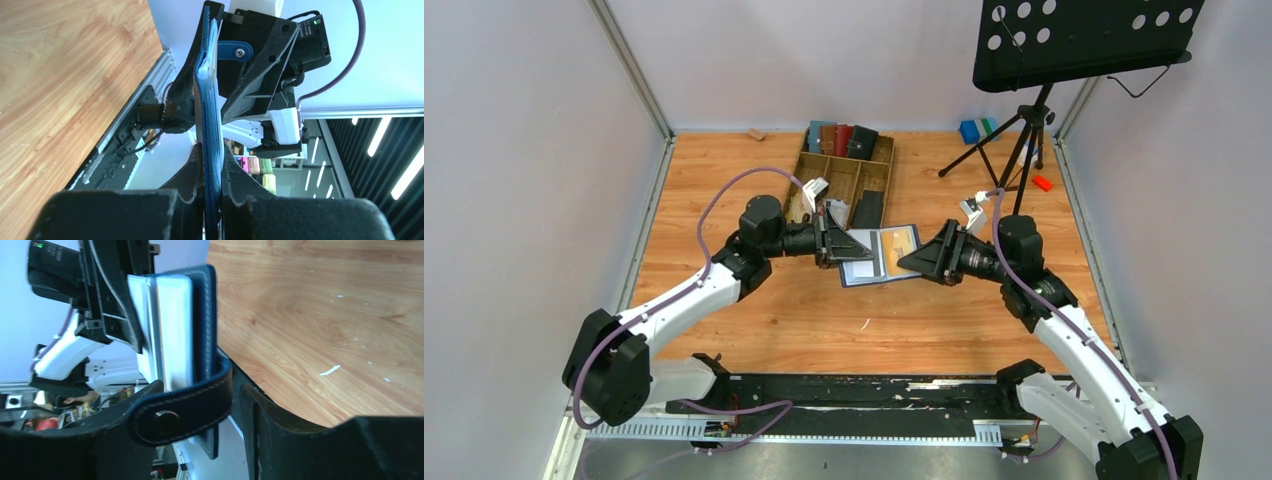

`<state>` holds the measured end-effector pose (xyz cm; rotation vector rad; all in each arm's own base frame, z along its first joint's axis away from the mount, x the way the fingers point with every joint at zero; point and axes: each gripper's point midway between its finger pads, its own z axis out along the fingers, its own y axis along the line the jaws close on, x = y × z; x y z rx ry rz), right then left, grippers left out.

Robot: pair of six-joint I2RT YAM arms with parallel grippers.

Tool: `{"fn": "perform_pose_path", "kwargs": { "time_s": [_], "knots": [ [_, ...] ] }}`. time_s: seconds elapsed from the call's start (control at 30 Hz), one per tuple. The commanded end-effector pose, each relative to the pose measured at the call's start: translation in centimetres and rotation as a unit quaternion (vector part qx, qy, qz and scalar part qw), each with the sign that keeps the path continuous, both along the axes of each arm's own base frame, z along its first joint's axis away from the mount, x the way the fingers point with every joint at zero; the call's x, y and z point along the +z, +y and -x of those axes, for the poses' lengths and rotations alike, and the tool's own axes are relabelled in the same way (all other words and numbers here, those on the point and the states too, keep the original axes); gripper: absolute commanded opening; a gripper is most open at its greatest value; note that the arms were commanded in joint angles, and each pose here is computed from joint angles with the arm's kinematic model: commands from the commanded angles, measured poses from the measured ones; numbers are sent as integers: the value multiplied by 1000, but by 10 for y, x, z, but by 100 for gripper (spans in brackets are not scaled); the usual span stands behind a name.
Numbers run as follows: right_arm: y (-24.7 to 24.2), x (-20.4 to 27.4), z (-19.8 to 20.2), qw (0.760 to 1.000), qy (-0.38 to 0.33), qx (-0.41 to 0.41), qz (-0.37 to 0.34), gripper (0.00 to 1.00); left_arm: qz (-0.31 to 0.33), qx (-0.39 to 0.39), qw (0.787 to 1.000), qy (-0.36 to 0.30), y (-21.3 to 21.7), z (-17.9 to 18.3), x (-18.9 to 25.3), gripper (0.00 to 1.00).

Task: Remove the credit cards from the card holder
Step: Remove the credit card from the card holder.

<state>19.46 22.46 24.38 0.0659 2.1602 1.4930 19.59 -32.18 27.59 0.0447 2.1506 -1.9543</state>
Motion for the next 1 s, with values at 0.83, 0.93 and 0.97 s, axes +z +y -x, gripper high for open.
{"fn": "perform_pose_path", "kwargs": {
  "time_s": [0.83, 0.93, 0.97],
  "knots": [
    [-1, 41, -29, 997, -61, -37, 5, 0, -362, 127, 923, -25, 113, -31, -84, 64],
    [9, 41, -34, 999, -46, -6, 6, 0, -211, 120, 967, -74, 75, -37, -34, 54],
    [11, 41, -35, 999, -41, 2, 3, 0, -163, 119, 976, -81, 66, -36, -19, 51]
  ]
}}
